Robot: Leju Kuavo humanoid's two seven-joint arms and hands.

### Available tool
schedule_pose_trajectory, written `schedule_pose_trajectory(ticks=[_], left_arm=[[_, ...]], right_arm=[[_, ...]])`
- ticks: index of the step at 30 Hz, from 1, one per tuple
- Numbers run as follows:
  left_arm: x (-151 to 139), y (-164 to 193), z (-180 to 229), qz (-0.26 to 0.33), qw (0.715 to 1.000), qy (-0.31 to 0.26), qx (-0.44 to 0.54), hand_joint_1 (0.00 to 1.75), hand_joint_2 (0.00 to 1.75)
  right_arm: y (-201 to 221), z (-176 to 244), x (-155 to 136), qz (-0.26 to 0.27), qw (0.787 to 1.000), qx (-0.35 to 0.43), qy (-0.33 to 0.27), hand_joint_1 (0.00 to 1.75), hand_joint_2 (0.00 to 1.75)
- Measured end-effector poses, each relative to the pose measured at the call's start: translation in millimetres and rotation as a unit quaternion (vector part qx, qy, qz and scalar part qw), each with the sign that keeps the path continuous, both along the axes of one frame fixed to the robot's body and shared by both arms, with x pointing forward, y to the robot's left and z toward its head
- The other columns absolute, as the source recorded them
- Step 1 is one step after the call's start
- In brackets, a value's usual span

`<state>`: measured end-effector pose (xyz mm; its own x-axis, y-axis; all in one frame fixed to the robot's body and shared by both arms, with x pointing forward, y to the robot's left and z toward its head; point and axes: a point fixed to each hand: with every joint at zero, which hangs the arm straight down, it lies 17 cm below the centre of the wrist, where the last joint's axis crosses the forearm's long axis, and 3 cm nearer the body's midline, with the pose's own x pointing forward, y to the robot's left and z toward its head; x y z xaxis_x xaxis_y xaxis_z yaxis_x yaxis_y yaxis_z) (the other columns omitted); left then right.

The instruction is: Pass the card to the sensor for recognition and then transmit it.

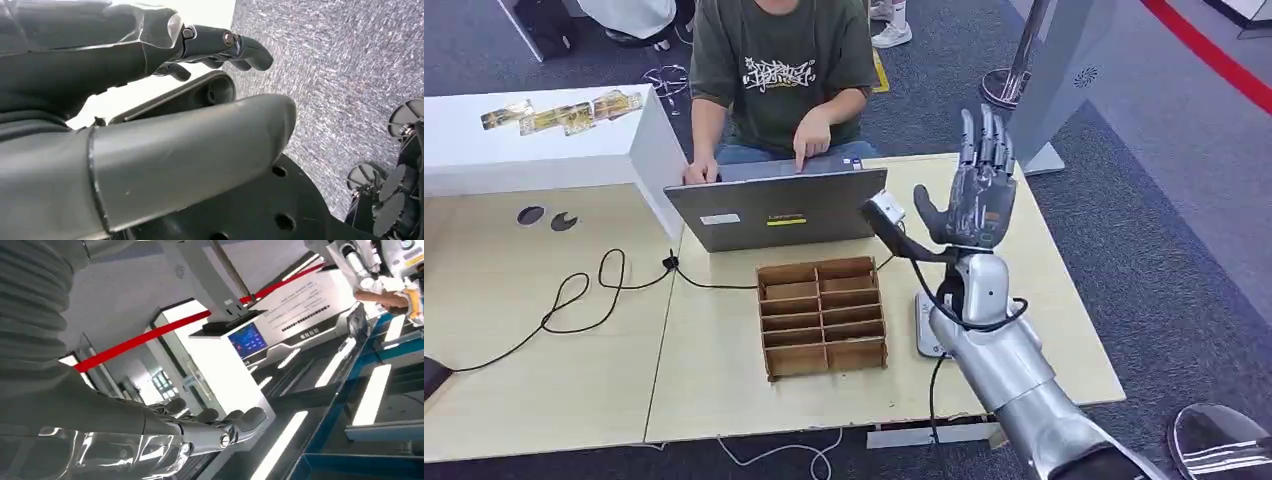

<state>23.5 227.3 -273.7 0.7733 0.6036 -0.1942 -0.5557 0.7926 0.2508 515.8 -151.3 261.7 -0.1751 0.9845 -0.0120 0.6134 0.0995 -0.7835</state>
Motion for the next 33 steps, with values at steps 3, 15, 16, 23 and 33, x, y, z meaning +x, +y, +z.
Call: schedule_pose_trajectory(ticks=[3,15,16,23,33], left_arm=[[-1.0,-0.8,0.0,0.008,1.000,0.002,-0.001,0.00,0.00],[-2.2,-3.8,0.3,0.034,0.999,0.005,-0.005,0.00,0.00],[-2.3,-4.0,0.2,0.035,0.999,0.005,-0.005,0.00,0.00],[-2.5,-5.9,0.3,0.049,0.999,0.005,-0.006,0.00,0.00],[-4.5,-9.3,0.5,0.073,0.997,0.009,-0.009,0.00,0.00]], right_arm=[[-10.5,-10.1,-8.7,-0.015,1.000,-0.001,0.003,0.00,1.75],[-37.1,-48.3,-48.3,-0.031,0.999,-0.016,0.019,0.00,1.75],[-38.9,-49.7,-51.7,-0.032,0.999,-0.016,0.019,0.00,1.75],[-43.6,-61.9,-75.0,-0.028,0.999,-0.017,0.027,0.00,1.75],[-51.9,-79.9,-101.9,-0.038,0.998,-0.012,0.054,0.00,1.75]])
